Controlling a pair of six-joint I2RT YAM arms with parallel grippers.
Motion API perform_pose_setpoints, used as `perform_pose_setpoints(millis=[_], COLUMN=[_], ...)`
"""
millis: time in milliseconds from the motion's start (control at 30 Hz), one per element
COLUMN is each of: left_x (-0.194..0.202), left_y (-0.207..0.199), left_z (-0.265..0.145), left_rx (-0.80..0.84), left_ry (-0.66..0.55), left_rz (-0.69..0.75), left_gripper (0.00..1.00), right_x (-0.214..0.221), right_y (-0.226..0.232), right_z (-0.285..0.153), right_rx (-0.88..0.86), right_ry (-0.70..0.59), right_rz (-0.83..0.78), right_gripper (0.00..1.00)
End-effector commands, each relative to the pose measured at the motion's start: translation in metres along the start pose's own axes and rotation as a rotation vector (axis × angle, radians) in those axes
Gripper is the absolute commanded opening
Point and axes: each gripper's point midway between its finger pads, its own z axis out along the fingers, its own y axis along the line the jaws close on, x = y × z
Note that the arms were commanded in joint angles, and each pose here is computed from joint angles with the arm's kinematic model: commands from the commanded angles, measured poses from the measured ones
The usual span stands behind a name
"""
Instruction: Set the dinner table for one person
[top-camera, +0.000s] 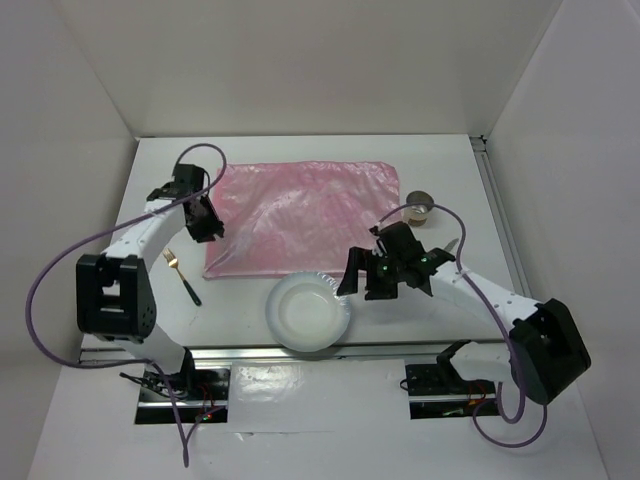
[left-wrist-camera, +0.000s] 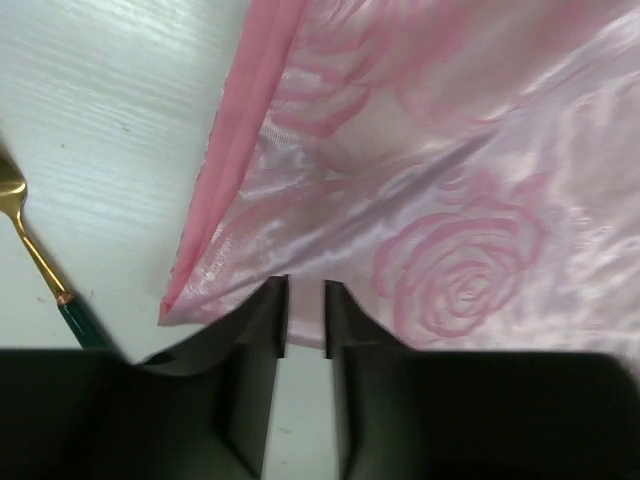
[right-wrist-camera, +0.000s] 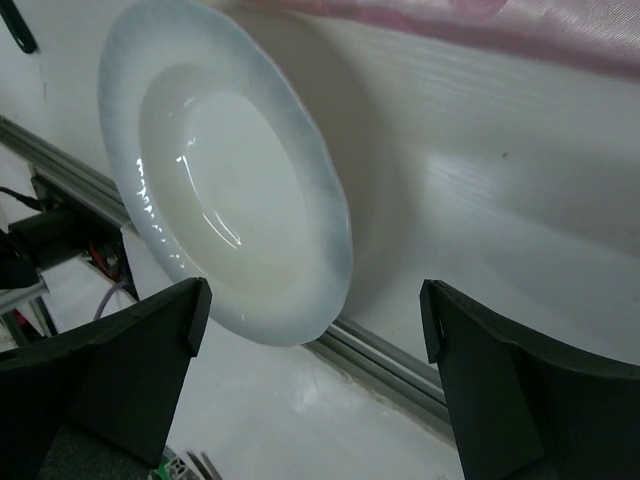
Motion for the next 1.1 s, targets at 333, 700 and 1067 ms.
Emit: perform_pose_setpoints(millis=[333, 700, 1067], left_x=[-0.046, -0.041, -0.05], left_y=[-0.015, -0.015, -0.014], left_z=[-0.08, -0.085, -0.097], left_rx=[0.081, 0.095, 0.093], left_ry=[-0.26, -0.259, -0.303], left_rz=[0.015, 0.026, 0.058], left_gripper=[0.45, 0.45, 0.41], right_x=[0.024, 0.041, 0.041], right_y=[0.024, 0.005, 0.0], right_z=[0.05, 0.068, 0.062], right_rx=[-0.063, 0.086, 0.121], right_ry=[0.059, 0.054, 0.016], right_rz=[0.046, 0.107, 0.162], right_gripper=[0.91, 0.75, 0.14])
